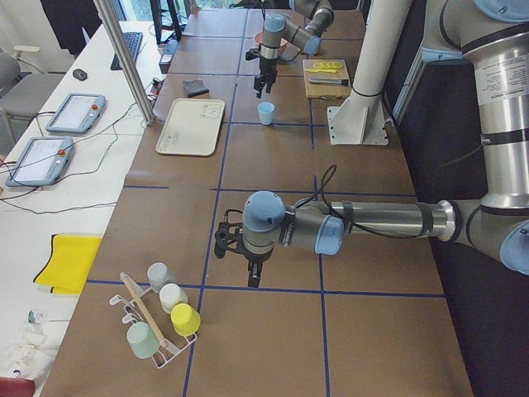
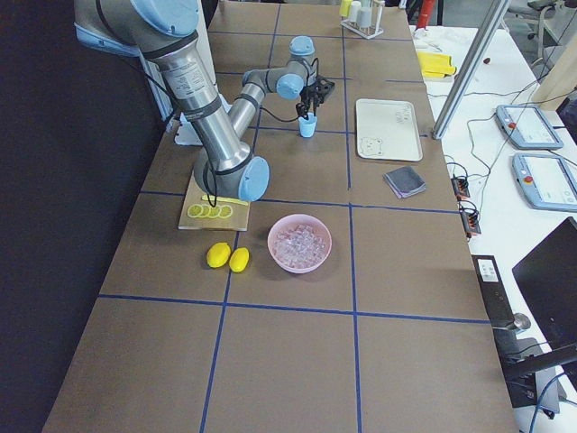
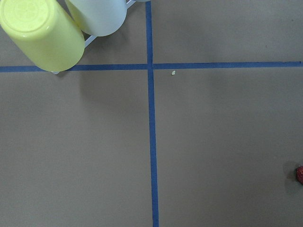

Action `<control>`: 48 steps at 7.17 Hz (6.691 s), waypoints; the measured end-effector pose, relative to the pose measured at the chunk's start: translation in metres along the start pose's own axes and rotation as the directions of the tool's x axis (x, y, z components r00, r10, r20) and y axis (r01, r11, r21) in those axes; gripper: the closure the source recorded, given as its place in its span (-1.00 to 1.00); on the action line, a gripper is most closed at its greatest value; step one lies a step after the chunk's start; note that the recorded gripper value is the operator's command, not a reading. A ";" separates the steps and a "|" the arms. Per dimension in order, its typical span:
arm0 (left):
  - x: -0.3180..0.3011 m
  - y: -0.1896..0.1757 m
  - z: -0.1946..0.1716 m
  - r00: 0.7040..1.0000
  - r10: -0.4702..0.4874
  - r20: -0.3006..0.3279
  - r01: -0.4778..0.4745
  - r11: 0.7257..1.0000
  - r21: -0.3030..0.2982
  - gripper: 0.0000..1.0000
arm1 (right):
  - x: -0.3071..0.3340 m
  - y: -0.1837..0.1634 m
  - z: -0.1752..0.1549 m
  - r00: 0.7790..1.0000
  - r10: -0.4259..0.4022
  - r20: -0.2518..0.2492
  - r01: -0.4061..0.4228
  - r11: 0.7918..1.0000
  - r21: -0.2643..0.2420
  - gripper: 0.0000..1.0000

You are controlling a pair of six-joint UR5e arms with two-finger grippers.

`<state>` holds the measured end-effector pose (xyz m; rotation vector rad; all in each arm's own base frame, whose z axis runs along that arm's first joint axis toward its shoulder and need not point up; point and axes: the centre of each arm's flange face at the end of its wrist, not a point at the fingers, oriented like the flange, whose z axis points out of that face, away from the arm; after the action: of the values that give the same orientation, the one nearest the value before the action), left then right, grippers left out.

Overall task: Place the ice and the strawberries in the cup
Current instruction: 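Move the right gripper back over the ice bowl, then lower the right gripper into the ice bowl, then close the right gripper on an ice cube and lift it, then carry the ice cube with the right gripper over the light-blue cup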

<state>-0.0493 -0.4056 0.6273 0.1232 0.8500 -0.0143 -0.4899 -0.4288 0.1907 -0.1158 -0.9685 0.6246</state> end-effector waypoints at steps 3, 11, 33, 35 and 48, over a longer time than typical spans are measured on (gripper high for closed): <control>-0.002 0.007 0.003 1.000 -0.004 -0.020 0.004 1.000 -0.011 -1.00 | 0.105 -0.094 -0.032 0.988 -0.137 -0.071 0.143 0.986 0.087 -0.73; -0.001 0.012 0.003 0.999 -0.004 -0.040 0.004 1.000 -0.011 -1.00 | 0.336 -0.260 -0.082 0.643 -0.679 -0.354 0.697 0.710 -0.097 -0.82; 0.001 0.011 0.001 0.999 0.005 -0.034 -0.005 1.000 -0.001 -1.00 | 0.422 -0.279 -0.037 0.590 -0.761 -0.271 0.735 0.645 -0.209 1.00; 0.001 0.011 0.001 0.999 0.004 -0.035 -0.004 1.000 -0.001 -1.00 | 0.414 -0.279 -0.050 0.599 -0.758 -0.257 0.740 0.647 -0.186 1.00; 0.003 0.009 0.000 0.999 0.010 -0.042 -0.010 1.000 0.002 -1.00 | 0.008 0.054 0.005 0.973 -0.143 0.181 0.141 0.990 0.024 0.14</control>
<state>-0.0462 -0.3961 0.6261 0.1295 0.8910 -0.0028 -0.5141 -0.3812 0.1798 0.0213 -1.1395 0.5141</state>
